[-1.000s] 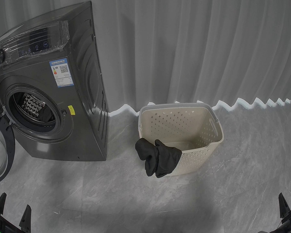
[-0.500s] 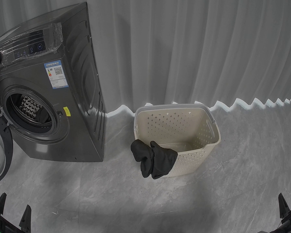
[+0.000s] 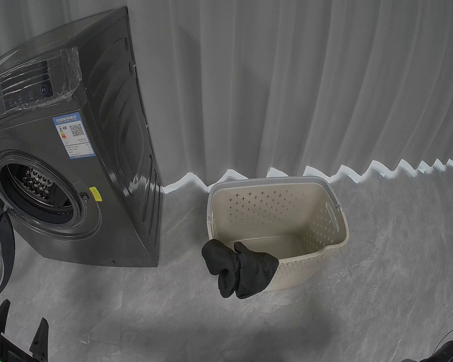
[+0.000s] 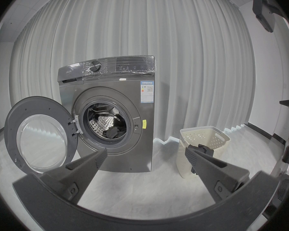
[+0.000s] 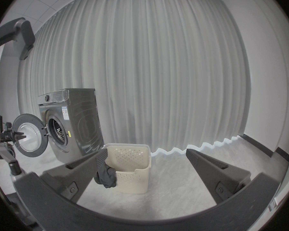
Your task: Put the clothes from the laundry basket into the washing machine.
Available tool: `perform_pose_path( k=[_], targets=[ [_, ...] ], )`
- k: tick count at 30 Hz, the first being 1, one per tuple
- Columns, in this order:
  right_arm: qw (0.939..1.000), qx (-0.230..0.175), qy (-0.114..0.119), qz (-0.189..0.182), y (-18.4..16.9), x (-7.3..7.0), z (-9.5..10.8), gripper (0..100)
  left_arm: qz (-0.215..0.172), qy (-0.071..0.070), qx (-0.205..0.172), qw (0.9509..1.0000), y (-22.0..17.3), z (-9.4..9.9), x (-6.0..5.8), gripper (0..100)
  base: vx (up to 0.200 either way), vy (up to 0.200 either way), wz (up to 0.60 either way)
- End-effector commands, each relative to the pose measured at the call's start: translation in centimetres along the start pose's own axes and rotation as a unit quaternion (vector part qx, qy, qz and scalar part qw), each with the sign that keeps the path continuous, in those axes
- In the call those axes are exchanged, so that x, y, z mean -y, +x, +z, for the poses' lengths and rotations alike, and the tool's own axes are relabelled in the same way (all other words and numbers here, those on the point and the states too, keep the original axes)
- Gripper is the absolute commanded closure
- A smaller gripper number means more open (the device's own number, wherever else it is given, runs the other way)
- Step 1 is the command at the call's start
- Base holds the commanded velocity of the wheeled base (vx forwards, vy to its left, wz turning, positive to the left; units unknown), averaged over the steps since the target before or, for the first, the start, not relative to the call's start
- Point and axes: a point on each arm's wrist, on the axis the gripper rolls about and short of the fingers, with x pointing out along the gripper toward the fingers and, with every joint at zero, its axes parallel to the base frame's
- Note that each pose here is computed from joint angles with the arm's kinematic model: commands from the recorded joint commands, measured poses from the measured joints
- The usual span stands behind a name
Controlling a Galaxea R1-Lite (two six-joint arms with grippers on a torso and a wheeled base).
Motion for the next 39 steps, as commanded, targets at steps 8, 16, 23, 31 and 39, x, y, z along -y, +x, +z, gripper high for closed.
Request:
perform_pose_path(
  k=[8,16,23,31,39],
  targets=[
    [0.9369,-0.283,0.076,0.191,18.1,-5.4,-1.3,0,0.002,-0.003,-0.001,1.0,0.0,-0.5,0.0,0,0.0,0.0,0.0],
    [0.9219,-0.319,0.073,0.208,22.0,-7.6,-3.7,0,0.001,-0.003,-0.001,1.0,0.0,-0.5,0.0,0,0.0,0.0,0.0],
    [0.9132,-0.339,0.069,0.216,25.6,-10.1,-6.9,0,0.002,-0.003,-0.001,1.0,0.0,-0.5,0.0,0,0.0,0.0,0.0],
    [0.9135,-0.334,0.068,0.222,28.0,-13.4,-10.9,0,0.002,-0.004,0.0,1.0,0.0,-0.5,0.0,0,0.0,0.0,0.0],
    [0.9118,-0.34,0.066,0.221,29.7,-14.7,-12.6,0,0.002,-0.003,0.0,1.0,0.0,-0.5,0.0,0,0.0,0.0,0.0]
  ],
)
